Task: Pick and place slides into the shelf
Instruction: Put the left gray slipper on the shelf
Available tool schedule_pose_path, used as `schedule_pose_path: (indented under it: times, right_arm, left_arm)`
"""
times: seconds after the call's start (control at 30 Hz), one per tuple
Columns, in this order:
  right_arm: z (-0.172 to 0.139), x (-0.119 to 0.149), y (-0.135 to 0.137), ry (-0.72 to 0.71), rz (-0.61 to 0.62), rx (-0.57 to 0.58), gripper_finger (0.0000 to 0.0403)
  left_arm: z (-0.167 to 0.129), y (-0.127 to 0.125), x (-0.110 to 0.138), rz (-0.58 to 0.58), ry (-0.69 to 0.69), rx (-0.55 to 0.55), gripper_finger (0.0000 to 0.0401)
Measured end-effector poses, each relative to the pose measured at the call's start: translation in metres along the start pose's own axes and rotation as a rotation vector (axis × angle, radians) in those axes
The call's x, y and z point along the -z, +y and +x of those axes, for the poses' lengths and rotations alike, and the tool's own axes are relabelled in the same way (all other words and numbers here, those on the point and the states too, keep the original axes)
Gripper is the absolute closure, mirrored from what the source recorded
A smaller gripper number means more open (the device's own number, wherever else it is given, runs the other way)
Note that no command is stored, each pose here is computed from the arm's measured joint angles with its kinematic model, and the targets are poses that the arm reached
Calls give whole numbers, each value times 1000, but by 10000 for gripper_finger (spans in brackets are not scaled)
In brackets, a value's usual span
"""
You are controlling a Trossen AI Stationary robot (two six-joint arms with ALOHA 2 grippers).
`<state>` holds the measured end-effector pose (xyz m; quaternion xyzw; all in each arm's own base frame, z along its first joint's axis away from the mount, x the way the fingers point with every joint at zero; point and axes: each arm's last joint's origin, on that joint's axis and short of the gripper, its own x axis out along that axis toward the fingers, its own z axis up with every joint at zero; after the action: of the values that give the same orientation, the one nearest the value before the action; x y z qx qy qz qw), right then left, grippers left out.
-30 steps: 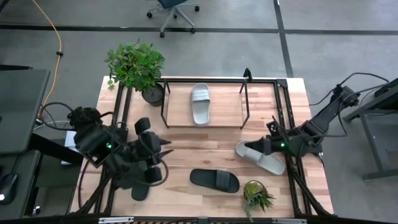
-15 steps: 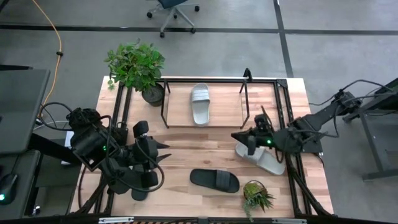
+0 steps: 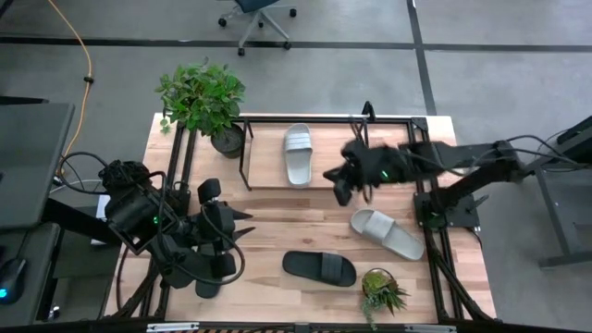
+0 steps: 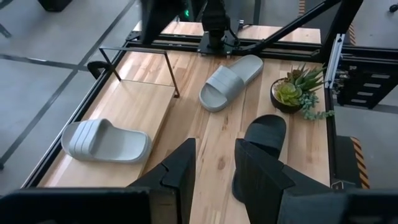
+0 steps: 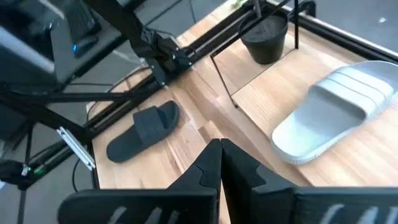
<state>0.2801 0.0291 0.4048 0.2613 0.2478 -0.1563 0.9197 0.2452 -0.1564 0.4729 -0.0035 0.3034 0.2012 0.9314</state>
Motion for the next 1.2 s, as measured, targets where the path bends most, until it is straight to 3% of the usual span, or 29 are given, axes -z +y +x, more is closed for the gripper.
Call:
schedule_pose_path:
  times: [0.23,0.37,0.53,0.6,0.83,1.03,1.2]
  right_arm:
    - [44,-35,-42,166,-51,40,384]
    - [70,-49,-70,287,-115,100,349]
    - [100,-61,-82,365,-251,114,307]
    - [110,-66,-83,372,-298,107,298]
    - [135,-87,-89,345,-434,90,288]
    - [153,-88,-112,425,-469,133,288]
    - [165,-78,-125,533,-522,198,288]
  left_arm:
    - [0,1,-1,-22,-32,-36,300]
    - [0,2,-2,-51,-59,-65,300]
    - [5,10,-6,-155,-52,-79,300]
    - [-2,21,-10,-201,-57,-59,300]
    - [-59,98,-15,-385,-236,-72,314]
    - [-73,131,3,-422,-263,-89,350]
    - [-63,141,31,-464,-245,-135,379]
